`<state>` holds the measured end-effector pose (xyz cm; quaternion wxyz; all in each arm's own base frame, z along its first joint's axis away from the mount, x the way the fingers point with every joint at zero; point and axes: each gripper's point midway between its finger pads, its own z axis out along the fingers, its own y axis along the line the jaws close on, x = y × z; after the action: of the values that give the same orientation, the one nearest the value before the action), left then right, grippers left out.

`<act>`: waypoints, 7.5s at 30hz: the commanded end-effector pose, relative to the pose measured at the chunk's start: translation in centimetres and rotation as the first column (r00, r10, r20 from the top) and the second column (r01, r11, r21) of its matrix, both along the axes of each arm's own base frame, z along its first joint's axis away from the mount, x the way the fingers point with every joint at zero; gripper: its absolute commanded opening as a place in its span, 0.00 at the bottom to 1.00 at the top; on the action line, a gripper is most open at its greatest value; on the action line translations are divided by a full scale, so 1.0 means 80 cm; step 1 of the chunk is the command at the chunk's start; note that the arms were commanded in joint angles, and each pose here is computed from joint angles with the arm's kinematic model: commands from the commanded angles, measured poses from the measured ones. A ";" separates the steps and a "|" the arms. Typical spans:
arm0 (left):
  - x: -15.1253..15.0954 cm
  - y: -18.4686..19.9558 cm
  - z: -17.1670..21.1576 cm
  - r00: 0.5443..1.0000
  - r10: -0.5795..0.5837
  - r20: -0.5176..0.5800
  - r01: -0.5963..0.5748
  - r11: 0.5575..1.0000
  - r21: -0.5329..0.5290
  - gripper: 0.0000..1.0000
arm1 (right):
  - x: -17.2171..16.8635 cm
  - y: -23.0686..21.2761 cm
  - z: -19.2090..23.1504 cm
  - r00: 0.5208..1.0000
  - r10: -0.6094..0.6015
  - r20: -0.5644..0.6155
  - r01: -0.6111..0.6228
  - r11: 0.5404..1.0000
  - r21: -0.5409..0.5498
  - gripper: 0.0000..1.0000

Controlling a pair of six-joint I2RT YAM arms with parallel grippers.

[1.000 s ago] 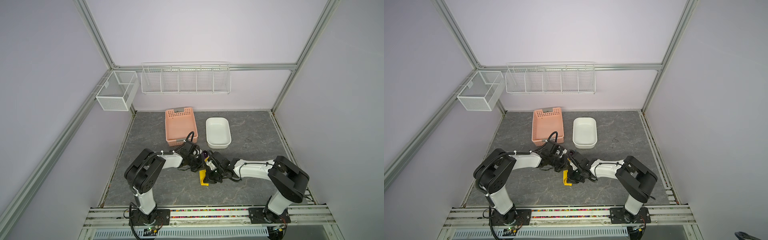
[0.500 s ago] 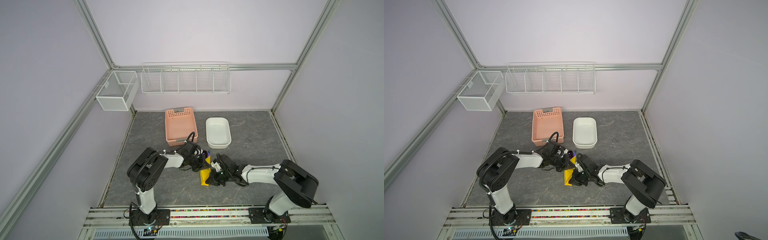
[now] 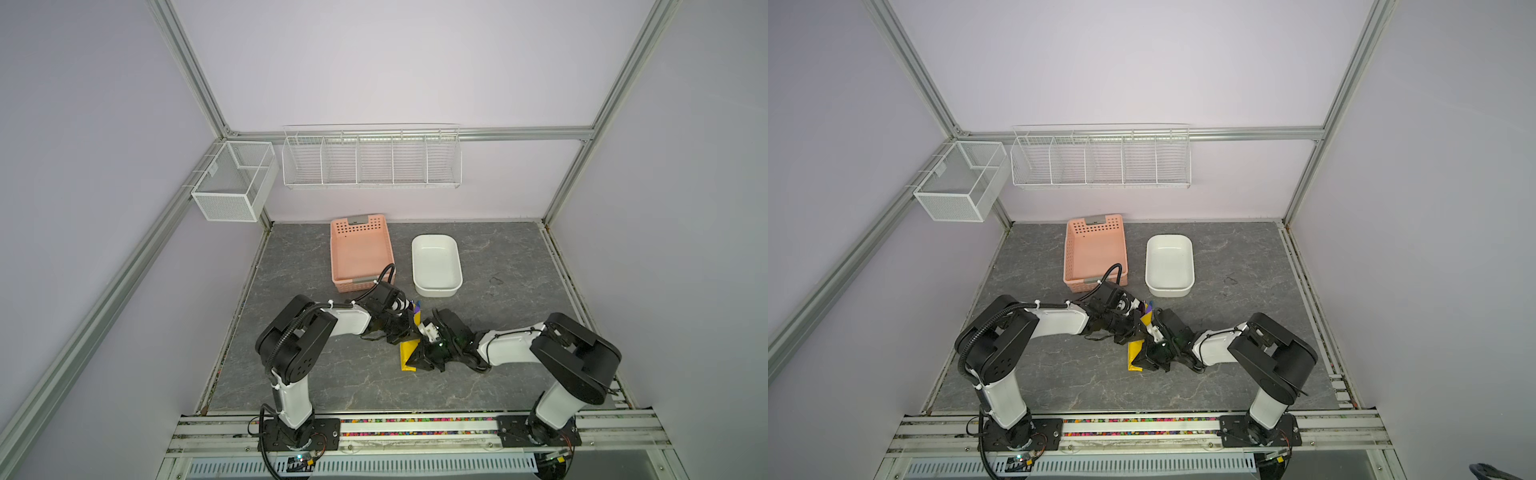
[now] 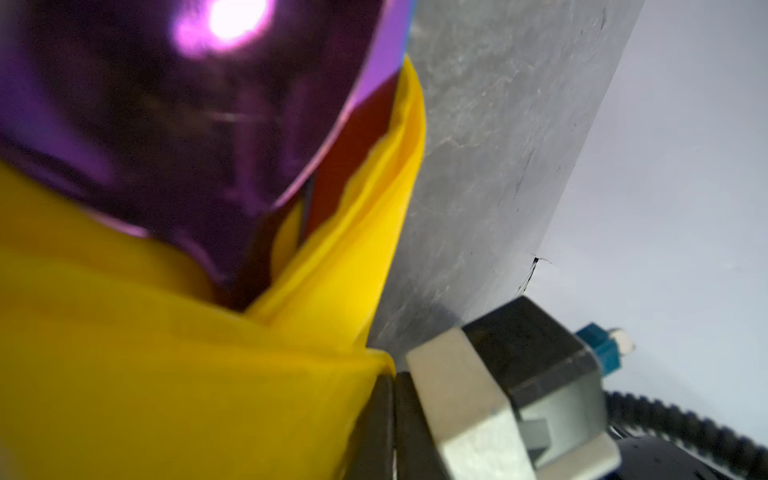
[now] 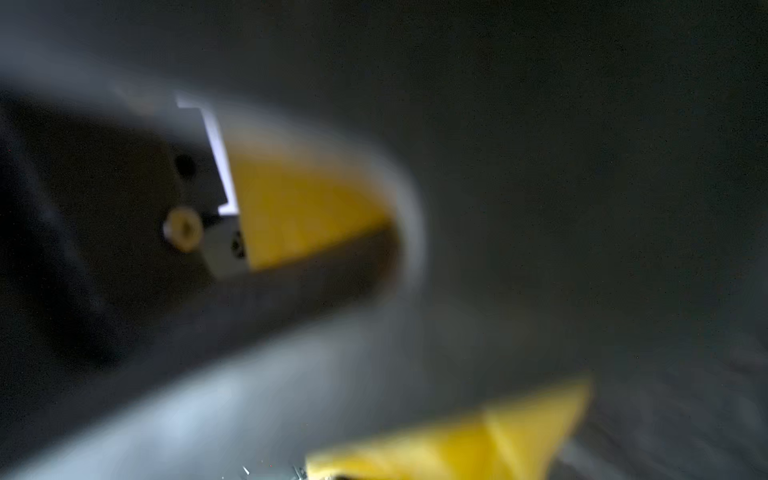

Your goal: Place the utensils on the paper napkin and roll it up

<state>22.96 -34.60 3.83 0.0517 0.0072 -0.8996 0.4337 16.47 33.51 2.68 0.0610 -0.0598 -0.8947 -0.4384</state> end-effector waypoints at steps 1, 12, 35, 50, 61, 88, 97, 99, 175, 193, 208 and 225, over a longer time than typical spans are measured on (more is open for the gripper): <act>0.004 -0.022 0.020 0.998 -0.048 0.046 0.049 0.998 -0.041 0.00 | -0.008 -0.016 -0.010 0.999 -0.031 -0.037 0.029 0.998 -0.051 0.07; -0.003 -0.026 0.000 0.995 -0.101 0.023 0.101 0.995 -0.001 0.00 | -0.013 -0.028 -0.001 0.999 -0.038 -0.027 0.036 0.997 -0.065 0.07; -0.014 -0.034 0.004 0.986 -0.164 0.018 0.165 0.984 -0.060 0.00 | 0.030 -0.117 0.018 0.990 -0.127 0.055 0.134 0.980 -0.145 0.15; -0.010 -0.042 0.008 0.992 -0.125 0.002 0.124 0.985 -0.117 0.00 | 0.054 -0.090 0.031 0.987 -0.135 0.088 0.138 0.990 -0.029 0.31; -0.010 -0.041 0.004 0.993 -0.122 -0.002 0.121 0.986 -0.111 0.00 | 0.047 -0.088 0.032 0.987 -0.126 0.095 0.128 0.992 -0.010 0.30; -0.011 -0.043 0.010 0.993 -0.119 -0.004 0.117 0.985 -0.127 0.00 | 0.060 -0.086 0.012 0.988 -0.124 0.095 0.131 0.988 -0.077 0.15; 0.006 -0.035 0.026 0.991 -0.105 0.078 0.107 0.994 -0.027 0.04 | 0.045 -0.101 0.002 0.992 -0.099 0.075 0.109 0.984 -0.139 0.07; 0.016 -0.031 0.033 0.987 -0.106 0.119 0.104 0.994 0.025 0.07 | 0.043 -0.103 0.000 0.993 -0.094 0.071 0.104 0.983 -0.148 0.07; 0.034 0.001 -0.020 0.912 -0.320 0.258 0.131 0.820 0.557 0.00 | 0.023 -0.108 -0.005 0.996 0.023 0.082 0.003 0.953 -0.304 0.07; 0.036 0.009 -0.023 0.906 -0.337 0.256 0.129 0.796 0.591 0.00 | 0.025 -0.133 -0.016 0.996 -0.036 0.081 0.063 0.932 -0.357 0.07; 0.027 -0.004 0.052 0.882 -0.323 0.342 0.114 0.851 0.512 0.00 | 0.025 -0.135 -0.022 0.996 -0.049 0.070 0.071 0.930 -0.361 0.07; -0.031 -0.023 -0.012 0.903 -0.377 0.209 0.233 0.835 0.499 0.00 | 0.026 -0.135 -0.022 0.996 -0.051 0.068 0.072 0.931 -0.357 0.07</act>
<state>20.63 -36.57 3.74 -0.0273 -0.1931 -0.9615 0.1936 19.00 23.78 1.84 0.0023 -0.0678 -0.9549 -0.2891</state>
